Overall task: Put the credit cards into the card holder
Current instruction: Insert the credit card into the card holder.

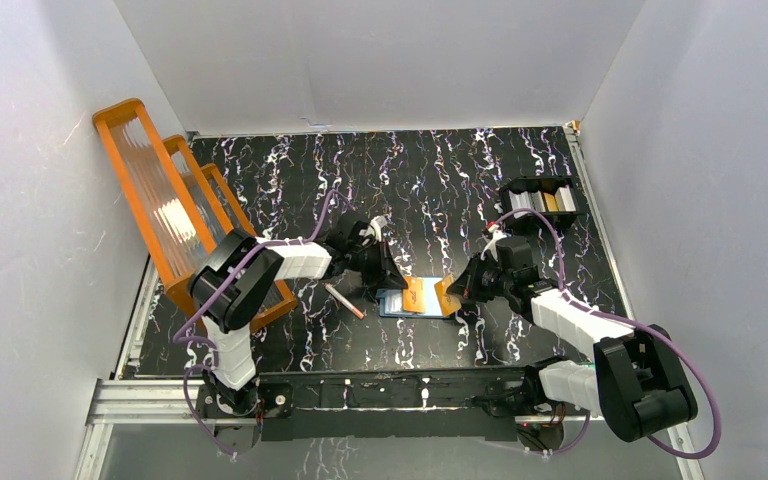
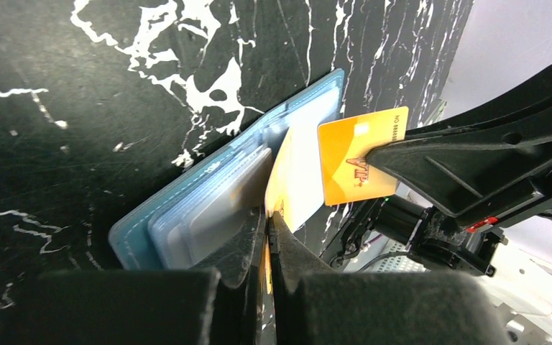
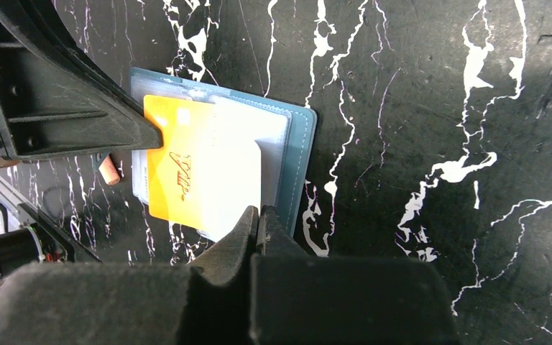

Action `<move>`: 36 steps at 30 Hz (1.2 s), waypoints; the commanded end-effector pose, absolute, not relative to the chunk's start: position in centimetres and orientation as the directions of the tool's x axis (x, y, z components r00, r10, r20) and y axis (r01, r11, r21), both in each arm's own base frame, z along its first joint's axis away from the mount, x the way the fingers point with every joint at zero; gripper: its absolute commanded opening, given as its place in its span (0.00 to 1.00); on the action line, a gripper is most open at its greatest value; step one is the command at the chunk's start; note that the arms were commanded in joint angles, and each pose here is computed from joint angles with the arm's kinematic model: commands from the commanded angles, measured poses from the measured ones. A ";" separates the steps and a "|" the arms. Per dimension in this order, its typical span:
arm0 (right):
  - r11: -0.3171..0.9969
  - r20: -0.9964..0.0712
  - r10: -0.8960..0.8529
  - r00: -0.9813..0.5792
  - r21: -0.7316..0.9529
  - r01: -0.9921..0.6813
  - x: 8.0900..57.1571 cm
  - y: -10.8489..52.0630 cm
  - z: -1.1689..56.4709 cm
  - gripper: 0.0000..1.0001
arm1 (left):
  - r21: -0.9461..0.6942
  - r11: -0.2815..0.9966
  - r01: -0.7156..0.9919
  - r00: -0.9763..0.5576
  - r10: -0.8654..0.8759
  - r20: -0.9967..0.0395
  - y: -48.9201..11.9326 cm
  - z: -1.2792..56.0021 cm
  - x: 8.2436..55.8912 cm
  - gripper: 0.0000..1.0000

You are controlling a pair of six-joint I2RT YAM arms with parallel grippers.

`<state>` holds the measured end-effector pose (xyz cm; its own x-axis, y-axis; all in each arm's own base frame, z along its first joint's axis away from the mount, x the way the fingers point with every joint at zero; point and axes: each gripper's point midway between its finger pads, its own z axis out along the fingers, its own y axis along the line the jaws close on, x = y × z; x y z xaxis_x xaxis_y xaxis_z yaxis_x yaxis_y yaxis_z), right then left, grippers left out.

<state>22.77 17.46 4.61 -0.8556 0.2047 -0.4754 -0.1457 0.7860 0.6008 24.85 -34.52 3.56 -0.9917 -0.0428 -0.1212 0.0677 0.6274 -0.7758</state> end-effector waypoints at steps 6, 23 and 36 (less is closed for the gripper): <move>0.775 -0.465 0.218 -0.858 0.617 -0.138 22.5 17.6 4.4 0.00 | -0.764 0.643 0.048 -0.992 -0.060 -0.114 -35.8 2.7 25.1 0.00; 0.741 -0.498 0.252 -0.830 0.651 -0.166 23.6 18.3 9.2 0.00 | -0.660 0.743 0.107 -0.977 -0.044 -0.208 -34.0 4.2 25.7 0.39; 0.725 -0.479 0.247 -0.842 0.668 -0.168 22.9 18.6 7.4 0.00 | -0.632 0.762 0.141 -0.972 -0.015 -0.236 -33.9 4.5 26.0 0.48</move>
